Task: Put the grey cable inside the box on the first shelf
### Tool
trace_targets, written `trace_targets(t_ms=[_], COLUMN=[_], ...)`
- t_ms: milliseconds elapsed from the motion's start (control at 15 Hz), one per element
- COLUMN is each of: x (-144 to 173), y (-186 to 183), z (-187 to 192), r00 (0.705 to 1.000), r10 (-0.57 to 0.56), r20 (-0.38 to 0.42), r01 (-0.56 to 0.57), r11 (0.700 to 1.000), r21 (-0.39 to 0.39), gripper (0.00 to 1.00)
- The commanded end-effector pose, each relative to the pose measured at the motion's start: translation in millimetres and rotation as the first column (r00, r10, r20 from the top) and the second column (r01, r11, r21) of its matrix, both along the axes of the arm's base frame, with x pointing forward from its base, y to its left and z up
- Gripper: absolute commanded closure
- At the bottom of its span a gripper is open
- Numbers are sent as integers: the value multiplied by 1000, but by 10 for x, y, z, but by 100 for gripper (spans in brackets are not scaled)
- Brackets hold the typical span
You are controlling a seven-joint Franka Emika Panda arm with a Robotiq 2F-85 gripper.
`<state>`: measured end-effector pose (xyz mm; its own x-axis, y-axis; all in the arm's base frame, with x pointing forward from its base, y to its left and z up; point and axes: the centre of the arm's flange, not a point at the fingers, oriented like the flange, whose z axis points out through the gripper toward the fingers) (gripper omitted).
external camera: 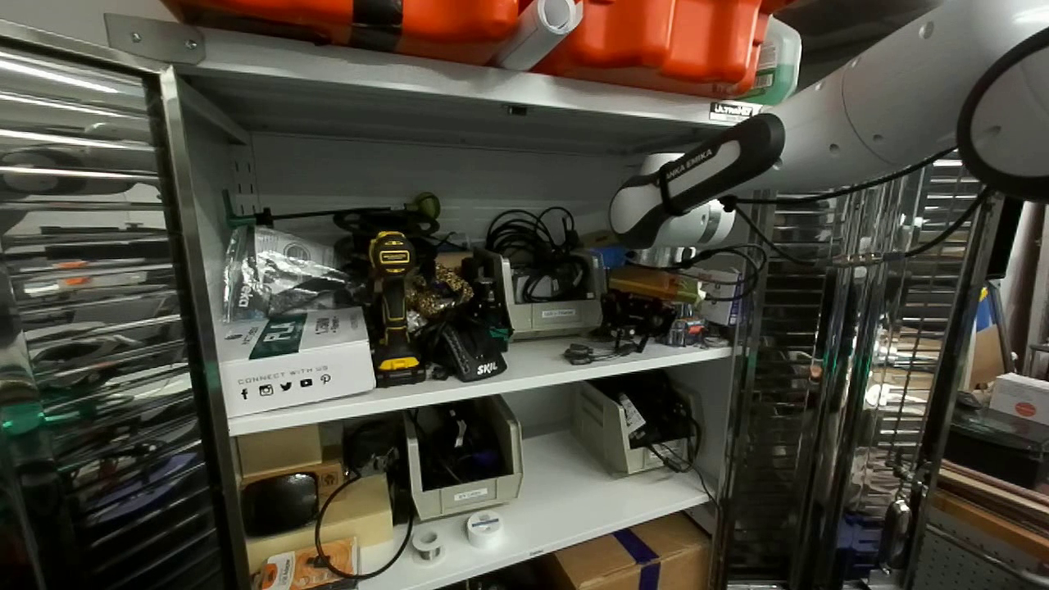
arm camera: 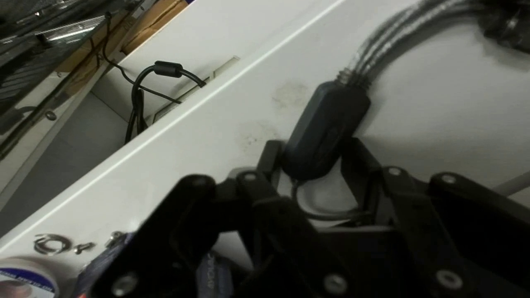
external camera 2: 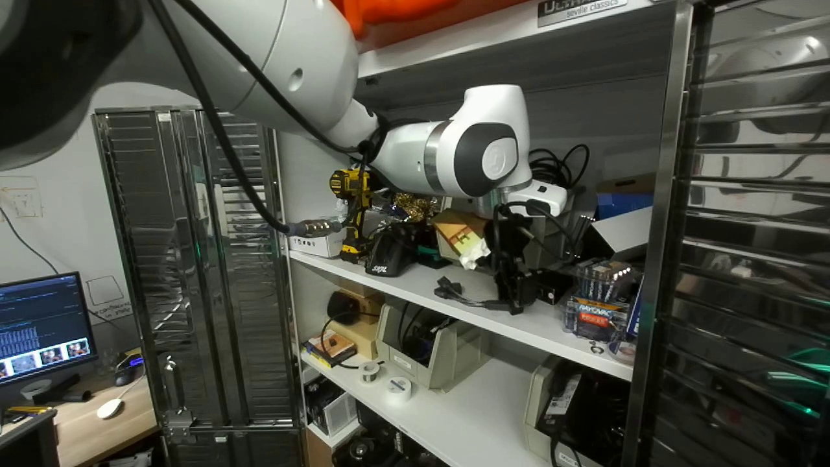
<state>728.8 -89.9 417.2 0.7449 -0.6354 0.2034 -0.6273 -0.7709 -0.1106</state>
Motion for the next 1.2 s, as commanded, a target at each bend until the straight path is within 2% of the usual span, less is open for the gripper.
trace_targets(t_ms=[0, 67, 267, 667, 933, 1133], x=[-8, -24, -138, -860, -1192, -1327], y=[73, 85, 142, 448, 573, 605], z=[-12, -17, 31, 228, 423, 526], r00=[1000, 1000, 999, 991, 959, 912], r10=[14, 18, 31, 104, 115, 95], r20=[-23, -25, -14, 82, 257, 399], r01=[-15, -19, -32, -94, -53, 20], r11=[999, 999, 998, 989, 970, 961], r21=[-29, -35, -53, -114, -236, -275], gripper=[87, 84, 84, 84, 84, 85])
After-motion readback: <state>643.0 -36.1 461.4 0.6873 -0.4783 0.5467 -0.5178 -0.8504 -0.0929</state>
